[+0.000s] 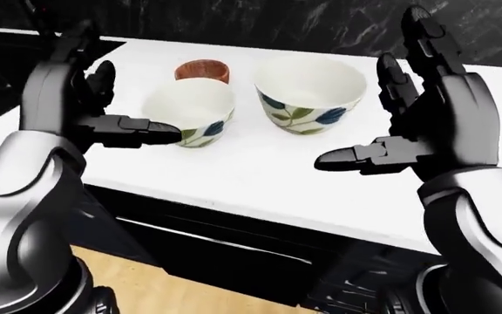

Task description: Stack the bowls from largest to smallest.

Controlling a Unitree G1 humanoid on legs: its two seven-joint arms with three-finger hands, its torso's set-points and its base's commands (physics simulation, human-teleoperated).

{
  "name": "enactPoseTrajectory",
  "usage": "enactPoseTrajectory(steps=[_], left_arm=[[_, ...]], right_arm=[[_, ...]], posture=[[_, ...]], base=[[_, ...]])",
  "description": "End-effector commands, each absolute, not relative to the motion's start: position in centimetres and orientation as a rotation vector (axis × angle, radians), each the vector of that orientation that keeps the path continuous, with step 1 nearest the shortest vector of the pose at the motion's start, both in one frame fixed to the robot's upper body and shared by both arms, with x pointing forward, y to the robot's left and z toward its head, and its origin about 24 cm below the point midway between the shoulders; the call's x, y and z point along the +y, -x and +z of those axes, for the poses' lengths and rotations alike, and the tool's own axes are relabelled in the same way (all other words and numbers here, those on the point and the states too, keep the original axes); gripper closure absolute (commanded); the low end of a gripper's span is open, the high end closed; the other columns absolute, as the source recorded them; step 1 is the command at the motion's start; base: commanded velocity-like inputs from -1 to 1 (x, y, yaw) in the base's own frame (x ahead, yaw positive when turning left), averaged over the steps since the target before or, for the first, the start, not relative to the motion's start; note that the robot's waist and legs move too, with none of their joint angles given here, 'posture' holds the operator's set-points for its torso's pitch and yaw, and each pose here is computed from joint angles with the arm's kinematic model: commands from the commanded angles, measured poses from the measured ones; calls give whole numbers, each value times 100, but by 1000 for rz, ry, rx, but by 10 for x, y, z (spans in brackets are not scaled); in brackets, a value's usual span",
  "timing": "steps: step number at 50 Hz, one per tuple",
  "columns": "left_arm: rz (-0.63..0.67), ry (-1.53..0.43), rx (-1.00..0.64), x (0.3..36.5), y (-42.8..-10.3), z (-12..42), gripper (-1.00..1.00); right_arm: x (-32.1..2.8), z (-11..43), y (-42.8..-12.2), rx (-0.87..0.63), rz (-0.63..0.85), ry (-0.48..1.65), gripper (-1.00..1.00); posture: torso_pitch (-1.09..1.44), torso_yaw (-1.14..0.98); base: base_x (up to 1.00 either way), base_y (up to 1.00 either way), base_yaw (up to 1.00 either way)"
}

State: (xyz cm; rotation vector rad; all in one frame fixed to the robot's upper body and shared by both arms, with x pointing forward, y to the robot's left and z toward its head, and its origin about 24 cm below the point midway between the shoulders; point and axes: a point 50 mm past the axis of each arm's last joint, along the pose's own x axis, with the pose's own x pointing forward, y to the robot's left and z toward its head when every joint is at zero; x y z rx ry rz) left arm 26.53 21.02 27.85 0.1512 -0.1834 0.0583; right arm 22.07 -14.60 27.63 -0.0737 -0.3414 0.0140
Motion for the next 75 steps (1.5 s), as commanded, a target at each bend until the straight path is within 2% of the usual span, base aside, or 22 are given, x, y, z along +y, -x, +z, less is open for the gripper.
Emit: enactPoseTrajectory(steps=[1, 22, 51, 59, 69, 75], left_arm=[[67, -160, -279, 209, -257, 299, -100], [77, -165, -298, 216, -253, 310, -100], [25, -224, -320, 201, -241, 314, -100], [2, -293, -364, 198, -223, 322, -100], [-72, -553, -455, 181, -201, 317, -100], [-114, -676, -486, 168, -201, 308, -100]], right_arm=[[-149, 288, -216, -424, -5, 66, -100], [-151, 297, -211, -449, -10, 57, -100], [-159, 296, -205, -454, -19, 29, -100], [-164, 299, -204, -455, -32, 21, -100], [-174, 304, -199, -453, -50, -5, -100], [-184, 305, -194, -454, -73, -9, -100]], posture=[[0, 0], [0, 0], [0, 0], [0, 0], [0, 0], [0, 0]], base=[[0, 8, 0], [0, 13, 0], [0, 9, -12], [0, 0, 0], [0, 0, 0], [0, 0, 0]])
